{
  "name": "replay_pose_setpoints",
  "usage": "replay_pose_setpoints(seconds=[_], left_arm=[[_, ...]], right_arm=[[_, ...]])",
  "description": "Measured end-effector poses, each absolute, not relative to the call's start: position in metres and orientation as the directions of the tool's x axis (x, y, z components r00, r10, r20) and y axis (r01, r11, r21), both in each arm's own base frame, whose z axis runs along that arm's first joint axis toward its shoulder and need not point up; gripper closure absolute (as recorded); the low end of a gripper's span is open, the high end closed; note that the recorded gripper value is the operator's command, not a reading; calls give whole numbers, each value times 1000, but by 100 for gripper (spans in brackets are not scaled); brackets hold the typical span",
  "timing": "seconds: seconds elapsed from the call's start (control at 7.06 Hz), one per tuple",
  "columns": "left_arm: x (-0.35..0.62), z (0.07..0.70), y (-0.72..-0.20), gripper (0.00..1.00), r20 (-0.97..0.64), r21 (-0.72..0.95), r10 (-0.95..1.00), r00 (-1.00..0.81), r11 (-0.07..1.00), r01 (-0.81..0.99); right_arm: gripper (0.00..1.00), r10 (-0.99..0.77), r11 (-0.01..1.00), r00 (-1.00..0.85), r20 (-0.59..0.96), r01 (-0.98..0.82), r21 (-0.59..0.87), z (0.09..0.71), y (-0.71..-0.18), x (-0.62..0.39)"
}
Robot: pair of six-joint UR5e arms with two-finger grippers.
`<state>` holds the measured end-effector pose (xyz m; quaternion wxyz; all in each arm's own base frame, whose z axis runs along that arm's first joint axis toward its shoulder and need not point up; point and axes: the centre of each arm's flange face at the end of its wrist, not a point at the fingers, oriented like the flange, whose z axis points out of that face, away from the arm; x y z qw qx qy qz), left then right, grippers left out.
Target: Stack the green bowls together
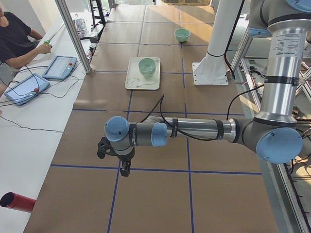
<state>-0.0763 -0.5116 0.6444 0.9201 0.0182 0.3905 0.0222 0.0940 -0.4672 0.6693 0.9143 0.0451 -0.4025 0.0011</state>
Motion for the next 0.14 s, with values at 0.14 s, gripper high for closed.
replay_pose_setpoints(seconds=[0.14], left_arm=[[-76, 644, -512, 0, -718, 51, 55, 694, 998, -27]], right_arm=[[0, -34, 996, 676, 736, -38, 82, 669, -467, 94]])
